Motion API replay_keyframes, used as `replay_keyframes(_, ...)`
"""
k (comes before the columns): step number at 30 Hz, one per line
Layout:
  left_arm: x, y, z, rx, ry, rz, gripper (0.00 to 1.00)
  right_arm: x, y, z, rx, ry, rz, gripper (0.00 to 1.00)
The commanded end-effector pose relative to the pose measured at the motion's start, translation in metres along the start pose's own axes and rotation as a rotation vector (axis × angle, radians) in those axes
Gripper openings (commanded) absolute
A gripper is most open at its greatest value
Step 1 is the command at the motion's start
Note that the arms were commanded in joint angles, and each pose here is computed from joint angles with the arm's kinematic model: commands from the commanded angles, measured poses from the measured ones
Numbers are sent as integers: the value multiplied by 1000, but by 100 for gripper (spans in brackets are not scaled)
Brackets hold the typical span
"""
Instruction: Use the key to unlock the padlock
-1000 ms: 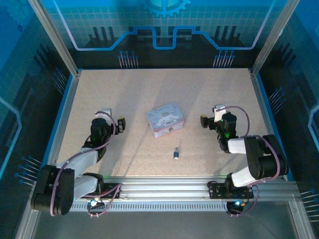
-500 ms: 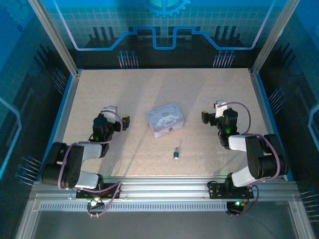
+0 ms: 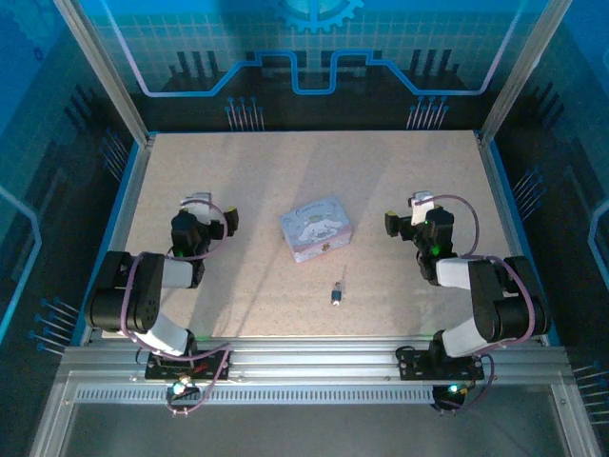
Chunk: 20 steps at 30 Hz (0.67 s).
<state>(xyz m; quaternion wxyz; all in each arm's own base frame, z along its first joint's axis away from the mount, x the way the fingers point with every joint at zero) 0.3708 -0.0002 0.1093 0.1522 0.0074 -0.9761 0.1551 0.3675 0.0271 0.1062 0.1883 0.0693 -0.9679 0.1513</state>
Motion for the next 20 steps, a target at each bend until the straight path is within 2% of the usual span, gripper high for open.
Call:
replay_keyframes(1, 0, 1, 5, 35, 33, 4, 99, -2, -2, 0, -2, 5, 3, 100)
replay_keyframes(20, 0, 0, 5, 33, 33, 7, 99, -2, -1, 0, 0, 6, 2, 100)
Point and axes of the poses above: each hand's point on the last joint's axis, 136 mm out from that joint toward the fingers, its own x axis back along the fingers, its own y axis along the line the jaws close on, z = x × y, the point moved 3 cm from there along x, back along the fingers, and after that the axes turned 13 degrees about x, right-handed, at the moved point
